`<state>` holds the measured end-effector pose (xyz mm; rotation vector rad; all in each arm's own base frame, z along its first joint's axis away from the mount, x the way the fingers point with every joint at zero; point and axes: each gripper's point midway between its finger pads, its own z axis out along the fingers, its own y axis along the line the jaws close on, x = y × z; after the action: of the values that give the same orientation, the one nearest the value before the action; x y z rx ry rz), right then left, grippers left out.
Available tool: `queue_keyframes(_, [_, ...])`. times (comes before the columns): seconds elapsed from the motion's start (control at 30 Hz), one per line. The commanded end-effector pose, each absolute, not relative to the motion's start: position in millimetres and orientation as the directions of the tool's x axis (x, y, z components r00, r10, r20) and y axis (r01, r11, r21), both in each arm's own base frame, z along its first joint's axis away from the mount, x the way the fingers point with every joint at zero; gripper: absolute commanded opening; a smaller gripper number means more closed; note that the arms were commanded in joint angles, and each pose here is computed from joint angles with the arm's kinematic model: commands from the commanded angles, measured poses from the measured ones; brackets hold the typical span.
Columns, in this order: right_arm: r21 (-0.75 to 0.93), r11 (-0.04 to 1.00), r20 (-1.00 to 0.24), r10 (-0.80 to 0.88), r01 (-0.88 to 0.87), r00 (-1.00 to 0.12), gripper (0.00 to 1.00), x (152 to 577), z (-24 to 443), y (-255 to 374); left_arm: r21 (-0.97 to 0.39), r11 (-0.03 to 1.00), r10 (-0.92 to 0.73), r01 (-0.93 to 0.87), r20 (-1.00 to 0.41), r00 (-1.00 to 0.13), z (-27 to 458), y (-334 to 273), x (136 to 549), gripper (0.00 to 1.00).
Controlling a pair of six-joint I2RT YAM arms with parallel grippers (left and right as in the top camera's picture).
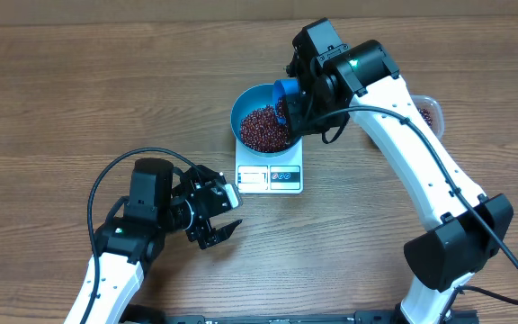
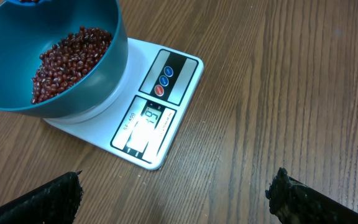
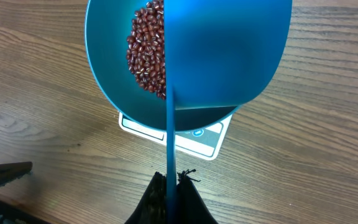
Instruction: Scoop item into bowl and weigh 150g on scale
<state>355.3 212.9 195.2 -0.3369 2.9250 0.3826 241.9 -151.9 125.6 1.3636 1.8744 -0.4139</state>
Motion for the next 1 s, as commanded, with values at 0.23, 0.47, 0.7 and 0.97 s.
queue_keyframes(0.23, [0.252,0.931,-0.262,-0.198,-0.265,-0.944,0.04,357.1,217.9,214.8,0.169,0.359,0.662,0.918,-0.739,-0.123,123.4,-152.8,240.3,1.0])
queue_keyframes(0.47, [0.254,0.931,-0.262,-0.194,-0.261,-0.945,0.04,357.2,218.0,215.2,0.169,0.359,0.663,0.918,-0.739,-0.123,123.2,-152.7,240.3,0.99])
queue_keyframes(0.7, [0.24,0.938,-0.262,-0.185,-0.25,-0.947,0.04,358.3,217.3,212.3,0.169,0.359,0.662,0.918,-0.739,-0.123,123.4,-152.7,240.3,1.0])
queue_keyframes(0.97, [0.266,0.927,-0.261,-0.196,-0.266,-0.945,0.04,356.6,218.6,217.3,0.169,0.359,0.662,0.918,-0.739,-0.123,123.4,-152.7,240.3,0.99])
